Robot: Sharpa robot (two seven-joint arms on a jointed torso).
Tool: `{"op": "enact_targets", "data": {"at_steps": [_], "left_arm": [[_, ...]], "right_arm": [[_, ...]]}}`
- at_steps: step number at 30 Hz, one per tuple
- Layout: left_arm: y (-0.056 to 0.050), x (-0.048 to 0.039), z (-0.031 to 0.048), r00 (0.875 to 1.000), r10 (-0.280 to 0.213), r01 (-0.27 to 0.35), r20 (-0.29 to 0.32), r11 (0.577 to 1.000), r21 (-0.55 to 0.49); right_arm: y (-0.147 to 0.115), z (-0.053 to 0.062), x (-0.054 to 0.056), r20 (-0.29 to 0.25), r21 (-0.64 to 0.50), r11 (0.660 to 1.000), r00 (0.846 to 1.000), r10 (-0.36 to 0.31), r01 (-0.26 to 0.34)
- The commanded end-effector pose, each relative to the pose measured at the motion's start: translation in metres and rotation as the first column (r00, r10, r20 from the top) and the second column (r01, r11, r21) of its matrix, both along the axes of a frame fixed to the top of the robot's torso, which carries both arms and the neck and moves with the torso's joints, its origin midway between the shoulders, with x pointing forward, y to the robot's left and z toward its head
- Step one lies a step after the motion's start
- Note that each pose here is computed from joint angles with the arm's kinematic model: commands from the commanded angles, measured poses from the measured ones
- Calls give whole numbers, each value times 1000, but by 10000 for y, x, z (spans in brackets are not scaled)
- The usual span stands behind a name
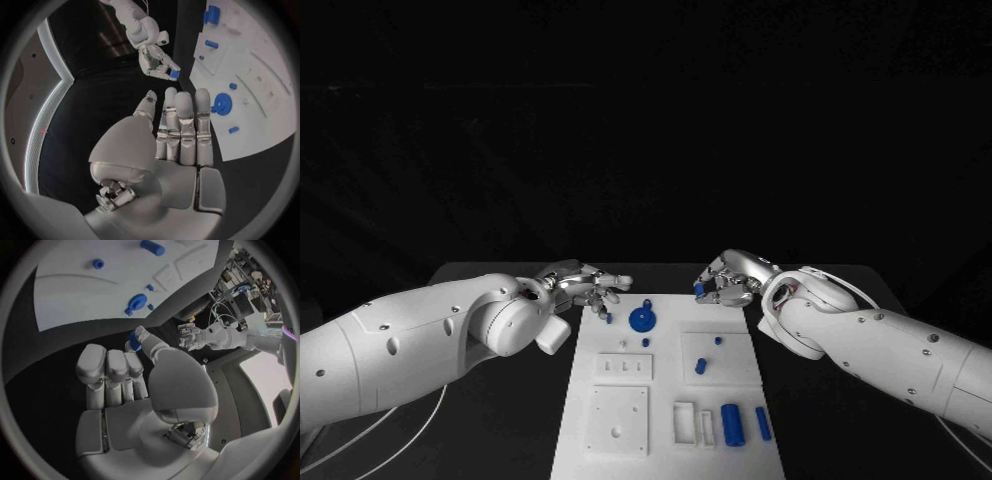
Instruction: Assemble the parts on the task board
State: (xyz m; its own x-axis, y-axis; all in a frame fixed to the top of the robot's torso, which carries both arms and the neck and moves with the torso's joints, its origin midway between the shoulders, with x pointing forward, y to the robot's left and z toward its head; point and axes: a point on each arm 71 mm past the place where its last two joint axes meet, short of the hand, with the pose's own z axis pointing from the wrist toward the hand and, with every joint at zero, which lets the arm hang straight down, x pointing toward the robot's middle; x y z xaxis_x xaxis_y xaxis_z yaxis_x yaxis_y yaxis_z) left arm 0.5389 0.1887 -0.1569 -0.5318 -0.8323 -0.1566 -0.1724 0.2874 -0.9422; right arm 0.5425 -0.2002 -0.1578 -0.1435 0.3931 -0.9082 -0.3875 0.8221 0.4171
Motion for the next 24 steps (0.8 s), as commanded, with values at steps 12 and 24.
{"op": "enact_targets", "data": {"at_steps": [12, 24], "left_arm": [[-235, 40, -113, 998, -58, 64, -39, 981, 185], [-362, 39, -133, 997, -80, 76, 3, 957, 279]], "right_arm": [[615, -18, -115, -29, -88, 993, 997, 70, -72], [848, -39, -158, -49, -96, 991, 994, 93, -98]]}}
